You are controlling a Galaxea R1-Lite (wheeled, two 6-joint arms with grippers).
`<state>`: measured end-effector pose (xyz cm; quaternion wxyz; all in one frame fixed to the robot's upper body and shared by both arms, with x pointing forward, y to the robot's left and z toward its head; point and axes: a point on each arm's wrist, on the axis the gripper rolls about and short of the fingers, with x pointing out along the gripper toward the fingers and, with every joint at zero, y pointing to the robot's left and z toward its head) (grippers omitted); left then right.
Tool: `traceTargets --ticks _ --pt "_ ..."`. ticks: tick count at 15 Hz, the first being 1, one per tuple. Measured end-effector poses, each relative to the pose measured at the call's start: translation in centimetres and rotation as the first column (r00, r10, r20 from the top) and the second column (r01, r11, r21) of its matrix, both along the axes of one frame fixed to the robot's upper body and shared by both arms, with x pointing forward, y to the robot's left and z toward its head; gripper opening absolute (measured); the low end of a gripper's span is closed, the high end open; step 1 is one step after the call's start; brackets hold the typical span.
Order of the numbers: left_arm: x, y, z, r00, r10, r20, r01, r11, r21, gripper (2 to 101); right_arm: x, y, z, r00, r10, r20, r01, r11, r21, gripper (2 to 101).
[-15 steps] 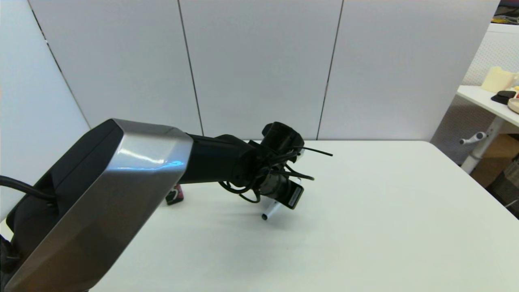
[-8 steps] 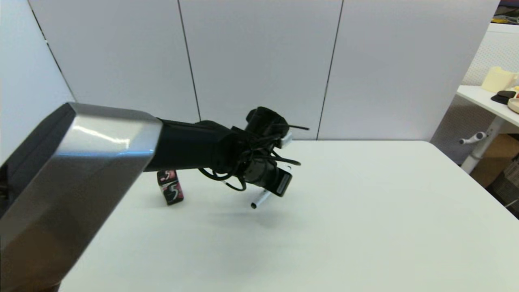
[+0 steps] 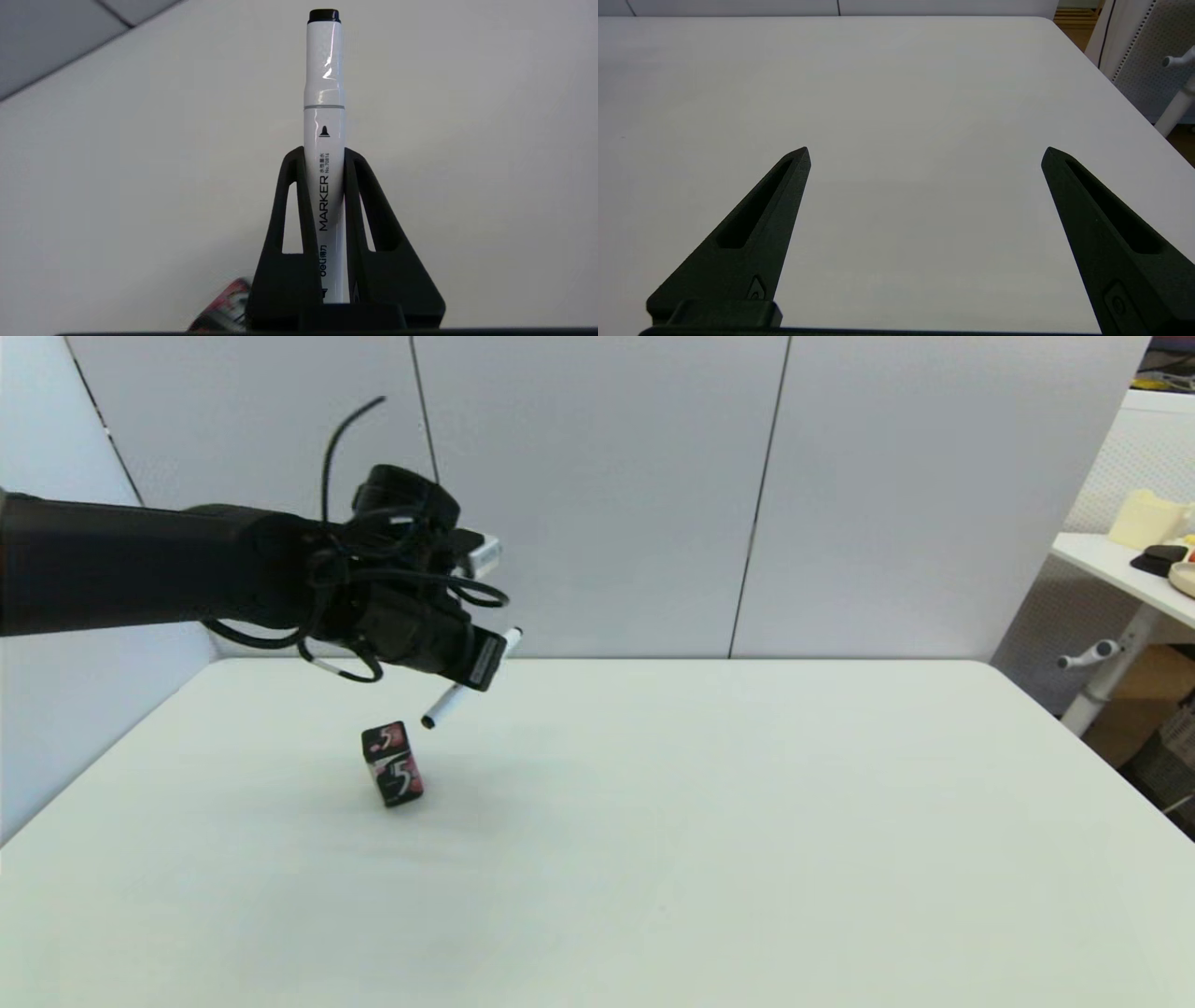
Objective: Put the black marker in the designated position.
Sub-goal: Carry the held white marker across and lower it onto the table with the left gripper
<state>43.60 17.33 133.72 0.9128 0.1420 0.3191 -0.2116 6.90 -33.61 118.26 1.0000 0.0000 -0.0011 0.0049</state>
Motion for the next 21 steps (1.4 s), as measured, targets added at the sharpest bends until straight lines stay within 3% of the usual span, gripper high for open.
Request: traceTargets --ticks 3,6,10,13,21 --pt "-0.3 3.4 1.9 0.997 0.059 0.04 -0.059 0.998 0.01 12.0 0.0 0.0 0.0 1.0 0.0 0.0 0.0 1.0 0.0 98.0" --pt "-0.2 7.3 2.9 0.997 0.054 0.063 -0.059 0.995 0.077 12.0 0.0 0.0 0.0 1.0 0.0 0.0 0.0 1.0 0.0 98.0" --pt "0.5 13.4 2.1 0.994 -0.098 0.037 0.088 0.975 0.206 12.0 0.0 0.0 0.0 1.0 0.0 0.001 0.0 1.0 0.0 98.0" --pt "2.1 17.0 0.3 0.968 -0.248 0.03 0.23 0.933 0.278 12.0 0.0 0.0 0.0 1.0 0.0 0.0 0.0 1.0 0.0 98.0" --pt "7.2 18.5 -3.2 0.85 -0.519 0.092 0.47 0.826 0.311 12.0 0.0 0.0 0.0 1.0 0.0 0.001 0.0 1.0 0.0 98.0"
